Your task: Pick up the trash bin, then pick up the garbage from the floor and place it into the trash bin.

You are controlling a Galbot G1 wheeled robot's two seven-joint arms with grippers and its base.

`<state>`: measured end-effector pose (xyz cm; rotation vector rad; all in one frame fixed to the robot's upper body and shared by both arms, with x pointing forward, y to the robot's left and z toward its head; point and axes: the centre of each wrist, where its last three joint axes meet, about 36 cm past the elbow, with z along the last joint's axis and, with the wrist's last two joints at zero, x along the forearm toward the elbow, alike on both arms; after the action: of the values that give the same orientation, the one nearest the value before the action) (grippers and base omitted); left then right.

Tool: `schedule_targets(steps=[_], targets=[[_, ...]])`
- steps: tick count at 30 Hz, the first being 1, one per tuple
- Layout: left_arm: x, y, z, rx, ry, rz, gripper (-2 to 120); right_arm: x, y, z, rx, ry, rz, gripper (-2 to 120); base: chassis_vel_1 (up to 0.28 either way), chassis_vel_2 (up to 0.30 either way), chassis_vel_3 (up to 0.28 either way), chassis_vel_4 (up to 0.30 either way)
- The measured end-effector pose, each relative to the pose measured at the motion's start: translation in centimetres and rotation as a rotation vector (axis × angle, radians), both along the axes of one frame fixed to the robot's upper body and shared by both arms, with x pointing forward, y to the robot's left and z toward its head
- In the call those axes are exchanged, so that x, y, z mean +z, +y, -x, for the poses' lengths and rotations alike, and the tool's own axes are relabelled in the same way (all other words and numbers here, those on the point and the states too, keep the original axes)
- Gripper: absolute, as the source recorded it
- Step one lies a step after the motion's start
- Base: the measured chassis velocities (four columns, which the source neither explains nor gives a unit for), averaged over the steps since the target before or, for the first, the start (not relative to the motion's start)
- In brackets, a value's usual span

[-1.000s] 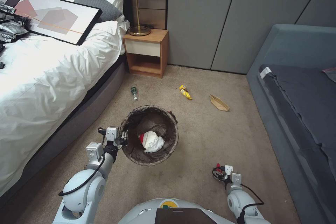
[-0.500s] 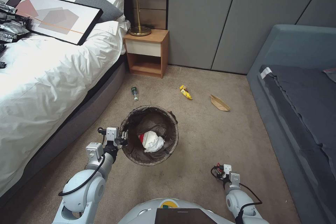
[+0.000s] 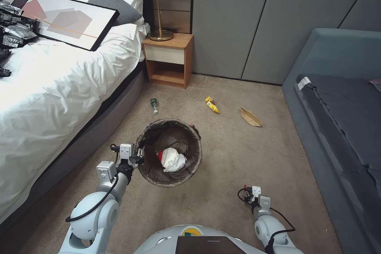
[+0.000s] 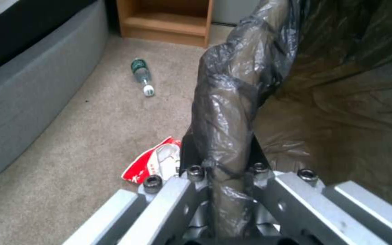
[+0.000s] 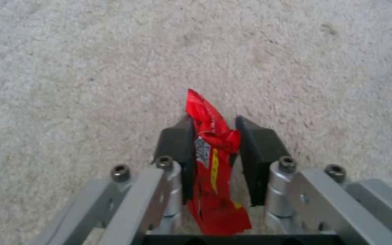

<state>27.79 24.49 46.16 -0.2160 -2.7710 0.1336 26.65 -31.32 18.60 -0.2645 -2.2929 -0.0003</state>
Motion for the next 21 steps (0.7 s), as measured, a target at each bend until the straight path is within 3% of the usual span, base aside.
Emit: schedule_targets(steps=[6,21], targets=[[0.02,0.08,-0.06,0.003,-0.001,0.003,0,-0.17,-0.63,0.28,-0.011,0.005,0.017,0,0.000,0.000,0.000,0.000],[0.09,0.08,-0.07,0.002,-0.002,0.004,0,-0.11,-0.98,0.38,-0.003,-0.006,0.034,0,0.000,0.000,0.000,0.000]])
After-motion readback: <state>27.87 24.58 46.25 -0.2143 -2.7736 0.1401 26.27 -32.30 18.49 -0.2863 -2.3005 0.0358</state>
